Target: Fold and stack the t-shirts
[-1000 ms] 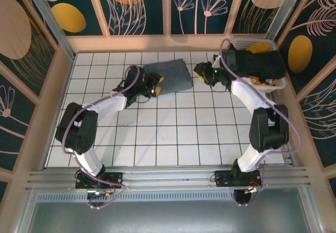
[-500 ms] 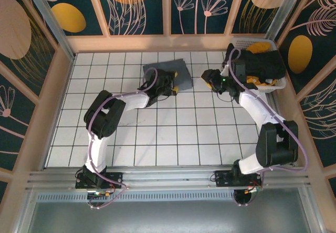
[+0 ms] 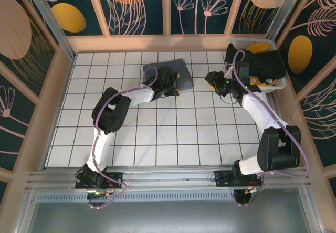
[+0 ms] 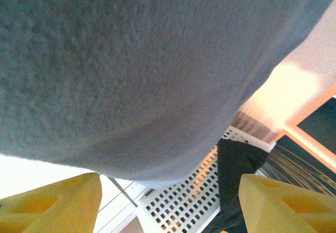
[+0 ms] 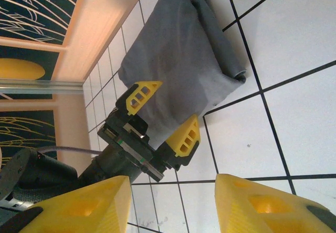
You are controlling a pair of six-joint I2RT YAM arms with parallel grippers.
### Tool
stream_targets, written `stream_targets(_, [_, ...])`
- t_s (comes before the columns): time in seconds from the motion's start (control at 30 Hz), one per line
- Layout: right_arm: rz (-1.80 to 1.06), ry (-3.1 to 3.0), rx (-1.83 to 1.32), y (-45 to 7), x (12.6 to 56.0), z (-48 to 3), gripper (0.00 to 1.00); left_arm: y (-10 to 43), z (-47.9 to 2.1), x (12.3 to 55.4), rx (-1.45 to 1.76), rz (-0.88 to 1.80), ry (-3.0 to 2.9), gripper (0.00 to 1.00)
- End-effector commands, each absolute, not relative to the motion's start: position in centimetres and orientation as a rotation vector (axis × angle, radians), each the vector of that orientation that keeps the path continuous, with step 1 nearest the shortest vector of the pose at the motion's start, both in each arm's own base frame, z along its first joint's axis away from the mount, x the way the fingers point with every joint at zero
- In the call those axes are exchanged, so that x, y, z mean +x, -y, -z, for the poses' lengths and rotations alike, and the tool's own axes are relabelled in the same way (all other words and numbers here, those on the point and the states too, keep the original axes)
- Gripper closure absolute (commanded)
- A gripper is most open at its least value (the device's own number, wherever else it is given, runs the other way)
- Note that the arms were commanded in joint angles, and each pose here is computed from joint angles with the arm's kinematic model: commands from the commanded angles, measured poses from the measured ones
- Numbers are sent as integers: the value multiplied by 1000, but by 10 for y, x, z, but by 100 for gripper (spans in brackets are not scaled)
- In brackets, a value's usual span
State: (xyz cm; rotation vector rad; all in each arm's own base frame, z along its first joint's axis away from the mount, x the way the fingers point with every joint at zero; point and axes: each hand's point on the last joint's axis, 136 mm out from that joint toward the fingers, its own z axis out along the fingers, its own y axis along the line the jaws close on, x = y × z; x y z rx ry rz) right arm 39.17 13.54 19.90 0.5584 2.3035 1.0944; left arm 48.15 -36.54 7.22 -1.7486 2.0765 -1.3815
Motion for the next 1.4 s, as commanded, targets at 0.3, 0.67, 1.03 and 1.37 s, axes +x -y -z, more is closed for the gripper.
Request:
stream_targets(0.3, [-1086,-2312,557,-132,384,-197,54,376,-36,492,-2026,1330,-1979,33])
stream_targets(0.67, [-1085,-2325,575,-131,378,-190,54,344,-30,522,-2003,1251,-1874,100])
stream_targets(1.03, [-1107,-2323,569,-134,383,-189,55,193,-36,519,-1692,973,-2023,100])
stream_targets(1.37, [-1158,-2334,517,-148,387,-187,56,42,-9,494,-1421,629,-2291,100])
